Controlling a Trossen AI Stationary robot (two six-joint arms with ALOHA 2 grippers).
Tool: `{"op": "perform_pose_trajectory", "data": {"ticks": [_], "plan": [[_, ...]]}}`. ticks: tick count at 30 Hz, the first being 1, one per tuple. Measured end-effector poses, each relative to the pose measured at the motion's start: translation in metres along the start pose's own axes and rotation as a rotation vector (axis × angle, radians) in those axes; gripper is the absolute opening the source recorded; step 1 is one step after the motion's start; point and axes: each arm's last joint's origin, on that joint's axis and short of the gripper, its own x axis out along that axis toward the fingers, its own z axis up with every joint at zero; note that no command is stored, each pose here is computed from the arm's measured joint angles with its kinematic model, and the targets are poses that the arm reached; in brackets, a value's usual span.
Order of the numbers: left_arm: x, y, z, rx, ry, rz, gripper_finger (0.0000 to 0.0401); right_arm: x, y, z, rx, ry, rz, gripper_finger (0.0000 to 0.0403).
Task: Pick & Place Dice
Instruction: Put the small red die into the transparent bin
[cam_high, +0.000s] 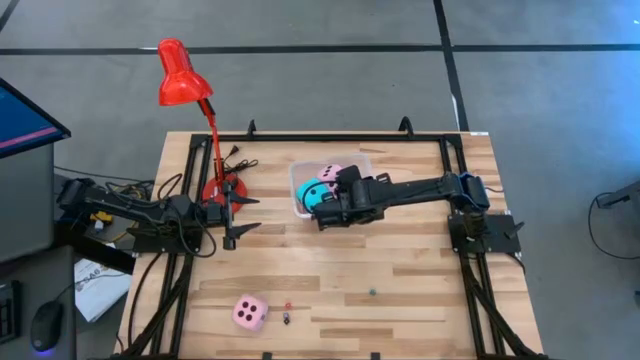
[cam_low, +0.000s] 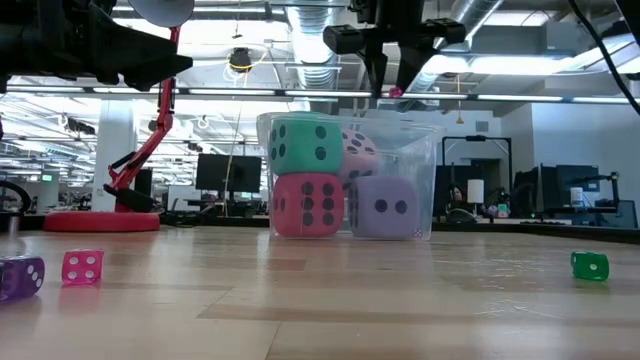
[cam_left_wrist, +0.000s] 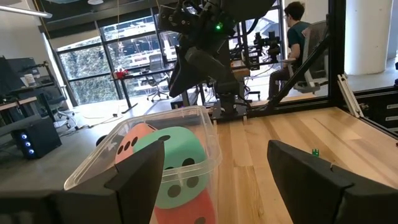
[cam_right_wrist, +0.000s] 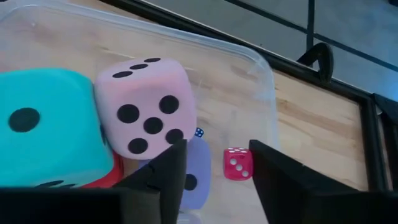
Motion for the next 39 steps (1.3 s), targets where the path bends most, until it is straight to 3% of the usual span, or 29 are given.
{"op": "perform_pose_trajectory", "data": {"ticks": [8,15,20,27,32,39], "plan": [[0.0,0.0,0.0,0.0,-0.001,0.0,0.0274,0.006,0.011,-0.006,0.053,-0.006,0.056,0.0199],[0.0,0.0,0.0,0.0,0.0,0.0,0.0274,0.026,0.013,-0.025,0.012,0.013,0.015,0.0192],[0.0,0.0,0.0,0.0,0.0,0.0,0.0274,0.032,0.016,-0.032,0.028,0.102,0.042,0.0186],[0.0,0.0,0.0,0.0,0.0,0.0,0.0274,0.033,0.017,-0.034,0.037,0.123,0.053,0.0183],[0.0,0.0,0.0,0.0,0.0,0.0,0.0274,0.032,0.018,-0.037,0.033,0.246,0.084,0.0183],[0.0,0.0,0.0,0.0,0.0,0.0,0.0274,0.034,0.017,-0.035,-0.015,0.224,0.08,0.0183]]}}
